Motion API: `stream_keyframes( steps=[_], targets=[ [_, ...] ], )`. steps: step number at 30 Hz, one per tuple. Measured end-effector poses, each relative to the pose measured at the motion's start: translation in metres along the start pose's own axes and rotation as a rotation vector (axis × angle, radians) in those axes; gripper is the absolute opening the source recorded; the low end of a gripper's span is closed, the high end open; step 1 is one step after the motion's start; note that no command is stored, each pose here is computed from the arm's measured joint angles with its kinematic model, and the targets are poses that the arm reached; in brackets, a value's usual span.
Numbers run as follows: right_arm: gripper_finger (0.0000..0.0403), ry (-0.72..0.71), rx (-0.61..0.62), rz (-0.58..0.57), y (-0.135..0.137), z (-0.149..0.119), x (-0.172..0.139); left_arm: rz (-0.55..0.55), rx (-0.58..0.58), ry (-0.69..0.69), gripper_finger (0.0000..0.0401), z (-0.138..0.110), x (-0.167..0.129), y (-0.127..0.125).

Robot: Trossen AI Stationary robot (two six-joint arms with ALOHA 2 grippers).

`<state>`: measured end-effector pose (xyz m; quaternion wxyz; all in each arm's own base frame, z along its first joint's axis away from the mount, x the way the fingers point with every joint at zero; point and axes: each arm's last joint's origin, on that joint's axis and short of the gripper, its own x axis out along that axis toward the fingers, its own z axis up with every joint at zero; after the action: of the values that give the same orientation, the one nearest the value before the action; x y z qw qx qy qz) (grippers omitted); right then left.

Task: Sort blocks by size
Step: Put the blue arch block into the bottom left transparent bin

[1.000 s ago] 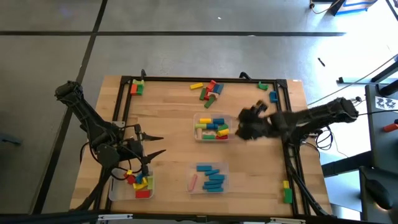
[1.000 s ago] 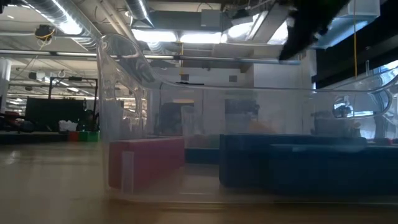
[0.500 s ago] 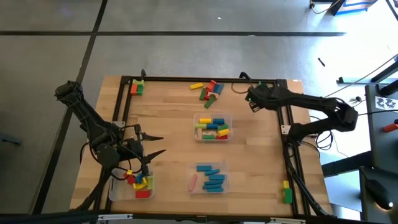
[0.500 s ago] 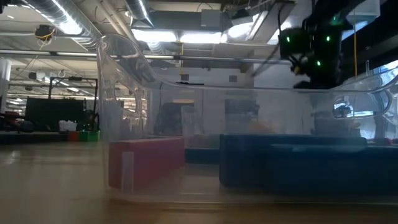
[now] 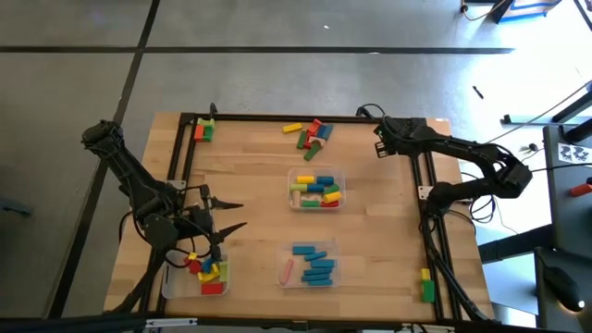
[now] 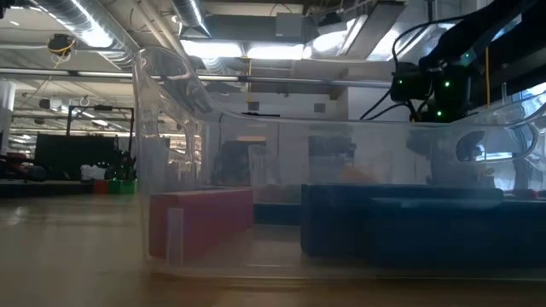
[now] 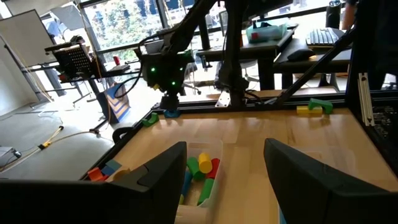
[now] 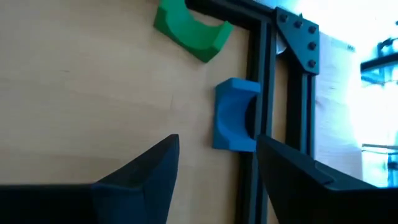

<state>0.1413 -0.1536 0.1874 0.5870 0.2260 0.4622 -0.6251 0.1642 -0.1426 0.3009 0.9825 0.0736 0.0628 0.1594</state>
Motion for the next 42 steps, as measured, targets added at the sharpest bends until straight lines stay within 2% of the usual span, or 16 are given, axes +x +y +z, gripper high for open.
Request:
stream_keyframes(
  steps=[6, 14, 22, 31, 37, 42],
  targets=[
    [0.0192, 0.047, 0.013, -0.027, 0.001, 0.006, 0.021, 0.0, 0.015, 0.0, 0.021, 0.0, 0.0, 0.0],
    [0.0099, 0.022, 0.01, -0.105, 0.014, 0.011, 0.039, 0.0, 0.018, 0.0, 0.021, 0.0, 0.0, 0.0],
    [0.0009, 0.036, -0.085, -0.295, 0.021, 0.003, 0.063, 0.001, 0.018, 0.0, 0.021, 0.0, 0.0, 0.0],
    [0.002, 0.062, -0.206, -0.428, 0.029, -0.007, 0.077, 0.013, 0.018, 0.002, 0.021, 0.0, 0.003, 0.002],
    [0.0021, 0.108, -0.294, -0.376, 0.032, -0.005, 0.077, 0.021, 0.017, 0.006, 0.021, 0.0, 0.004, 0.002],
    [0.0021, 0.15, -0.314, -0.298, 0.034, -0.004, 0.077, 0.021, 0.018, 0.007, 0.021, -0.001, 0.004, 0.002]
  ],
)
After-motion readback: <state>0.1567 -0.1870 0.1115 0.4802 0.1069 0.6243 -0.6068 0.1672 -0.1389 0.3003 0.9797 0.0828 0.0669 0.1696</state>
